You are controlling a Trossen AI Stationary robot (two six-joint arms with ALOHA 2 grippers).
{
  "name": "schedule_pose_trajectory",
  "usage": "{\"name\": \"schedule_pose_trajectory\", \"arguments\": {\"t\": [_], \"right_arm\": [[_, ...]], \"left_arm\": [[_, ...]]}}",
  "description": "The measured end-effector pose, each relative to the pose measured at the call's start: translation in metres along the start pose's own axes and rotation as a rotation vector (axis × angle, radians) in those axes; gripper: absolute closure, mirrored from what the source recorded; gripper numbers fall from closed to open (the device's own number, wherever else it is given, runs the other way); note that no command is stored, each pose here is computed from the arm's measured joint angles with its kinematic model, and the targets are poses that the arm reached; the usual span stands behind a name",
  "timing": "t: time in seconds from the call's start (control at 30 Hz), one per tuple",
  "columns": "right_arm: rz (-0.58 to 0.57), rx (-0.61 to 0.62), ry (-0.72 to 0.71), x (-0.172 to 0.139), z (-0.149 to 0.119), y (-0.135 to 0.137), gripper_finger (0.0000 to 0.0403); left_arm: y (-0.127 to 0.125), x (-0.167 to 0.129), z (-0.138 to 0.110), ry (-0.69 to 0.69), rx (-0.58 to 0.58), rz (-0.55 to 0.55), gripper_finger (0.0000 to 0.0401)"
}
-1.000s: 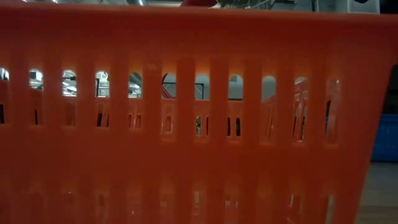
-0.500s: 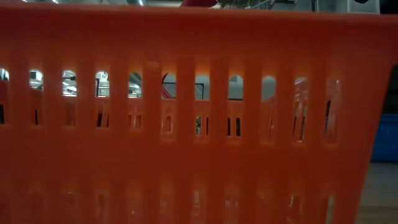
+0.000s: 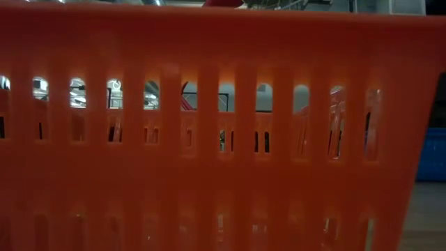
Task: Stack baskets by color
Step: Stack the left blue bin on the right blue bins
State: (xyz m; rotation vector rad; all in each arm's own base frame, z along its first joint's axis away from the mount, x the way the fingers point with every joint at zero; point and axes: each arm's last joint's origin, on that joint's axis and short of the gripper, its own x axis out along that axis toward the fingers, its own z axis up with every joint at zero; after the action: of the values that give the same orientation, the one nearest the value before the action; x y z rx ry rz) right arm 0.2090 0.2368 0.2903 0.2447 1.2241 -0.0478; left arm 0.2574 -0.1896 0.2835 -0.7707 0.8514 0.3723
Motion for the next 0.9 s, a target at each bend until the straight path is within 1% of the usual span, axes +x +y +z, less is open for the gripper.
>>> {"name": "schedule_pose_trajectory", "arguments": {"t": [0.07, 0.13, 0.17, 0.23, 0.3, 0.37, 0.43, 0.5, 0.6, 0.73, 0.9], "right_arm": [[0.061, 0.026, 0.074, -0.003, -0.011, 0.008, 0.0299], [0.095, 0.064, 0.12, -0.008, -0.021, 0.015, 0.0299], [0.105, 0.085, 0.14, -0.01, -0.027, 0.018, 0.0299], [0.108, 0.126, 0.164, -0.016, -0.039, 0.024, 0.0299], [0.102, 0.156, 0.181, -0.021, -0.05, 0.028, 0.0299], [0.098, 0.166, 0.194, -0.024, -0.061, 0.031, 0.0299], [0.078, 0.149, 0.208, -0.026, -0.07, 0.031, 0.0299], [0.061, 0.131, 0.208, -0.028, -0.075, 0.031, 0.0299], [0.026, 0.116, 0.192, -0.028, -0.079, 0.028, 0.0299], [0.018, 0.102, 0.164, -0.029, -0.08, 0.028, 0.0299], [0.021, 0.101, 0.163, -0.029, -0.08, 0.029, 0.0299]], "left_arm": [[-0.004, 0.025, 0.032, -0.002, 0.086, -0.066, 0.0401], [-0.008, 0.044, 0.064, -0.035, 0.13, -0.182, 0.0401], [-0.009, 0.052, 0.08, -0.049, 0.138, -0.244, 0.0401], [-0.007, 0.066, 0.104, -0.074, 0.138, -0.324, 0.0401], [-0.003, 0.083, 0.119, -0.095, 0.124, -0.341, 0.0401], [0.0, 0.101, 0.125, -0.113, 0.103, -0.345, 0.0401], [-0.003, 0.117, 0.126, -0.138, 0.084, -0.388, 0.0401], [-0.013, 0.131, 0.124, -0.136, 0.082, -0.45, 0.0401], [-0.033, 0.148, 0.124, -0.13, 0.107, -0.478, 0.0401], [-0.055, 0.168, 0.131, -0.113, 0.171, -0.431, 0.0401], [-0.064, 0.187, 0.138, -0.081, 0.228, -0.249, 0.0401]]}}
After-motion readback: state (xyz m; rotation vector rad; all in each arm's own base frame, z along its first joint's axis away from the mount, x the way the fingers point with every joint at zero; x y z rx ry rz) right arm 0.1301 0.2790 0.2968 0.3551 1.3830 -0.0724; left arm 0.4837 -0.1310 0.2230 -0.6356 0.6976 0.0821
